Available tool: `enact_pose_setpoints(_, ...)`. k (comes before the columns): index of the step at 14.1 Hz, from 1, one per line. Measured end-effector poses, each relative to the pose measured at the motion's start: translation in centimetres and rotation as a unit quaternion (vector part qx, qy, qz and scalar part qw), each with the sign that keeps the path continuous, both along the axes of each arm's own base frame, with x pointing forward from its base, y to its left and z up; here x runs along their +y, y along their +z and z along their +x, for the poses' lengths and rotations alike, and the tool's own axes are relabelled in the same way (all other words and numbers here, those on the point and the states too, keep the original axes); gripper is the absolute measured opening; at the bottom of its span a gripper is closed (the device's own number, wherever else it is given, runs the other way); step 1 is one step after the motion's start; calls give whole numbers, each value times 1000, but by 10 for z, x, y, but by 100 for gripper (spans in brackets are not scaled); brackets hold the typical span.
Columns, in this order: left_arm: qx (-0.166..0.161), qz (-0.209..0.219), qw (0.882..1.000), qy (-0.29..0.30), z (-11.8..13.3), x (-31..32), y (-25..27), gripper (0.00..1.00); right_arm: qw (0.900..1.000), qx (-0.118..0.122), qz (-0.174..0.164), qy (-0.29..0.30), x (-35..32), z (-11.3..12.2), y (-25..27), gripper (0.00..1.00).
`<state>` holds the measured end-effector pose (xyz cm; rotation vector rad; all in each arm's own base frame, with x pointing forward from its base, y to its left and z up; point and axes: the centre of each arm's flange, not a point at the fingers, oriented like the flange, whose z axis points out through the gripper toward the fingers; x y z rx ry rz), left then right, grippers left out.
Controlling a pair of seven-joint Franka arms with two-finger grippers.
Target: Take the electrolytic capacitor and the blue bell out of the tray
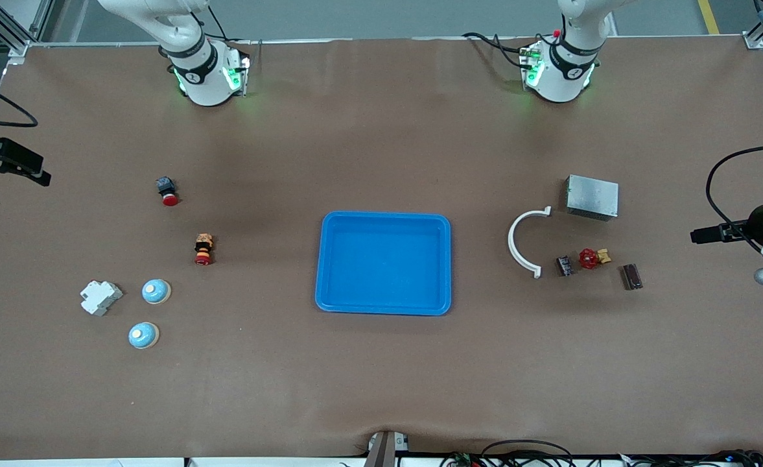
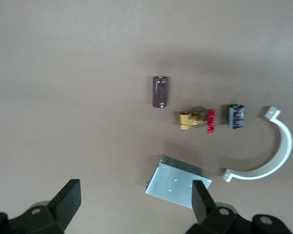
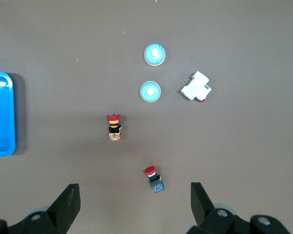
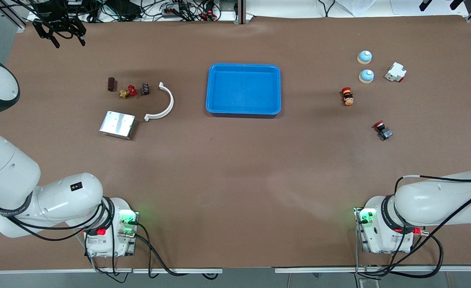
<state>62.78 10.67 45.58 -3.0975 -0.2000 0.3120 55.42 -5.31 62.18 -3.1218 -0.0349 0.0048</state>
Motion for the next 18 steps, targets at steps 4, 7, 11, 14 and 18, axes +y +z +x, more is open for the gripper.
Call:
enact_pose_setpoints(4,-25,19,1000,2,-6,-10,37,100,1000,0,0,-4,0,0,0,100)
enact_pose_setpoints(7,-47,28,998,-4,-11,-29,65,100,1000,0,0,-23,0,0,0,100)
enact_pose_setpoints(11,-81,10,997,-13,-19,-59,101,100,999,-1,0,-36,0,-3,4,100)
enact_pose_setpoints(14,-100,7,995,-30,-26,-82,123,100,999,-1,0,-37,0,-3,4,100)
enact_pose_setpoints(18,-113,5,992,-63,-32,-122,137,100,999,-3,0,-36,1,-2,4,100)
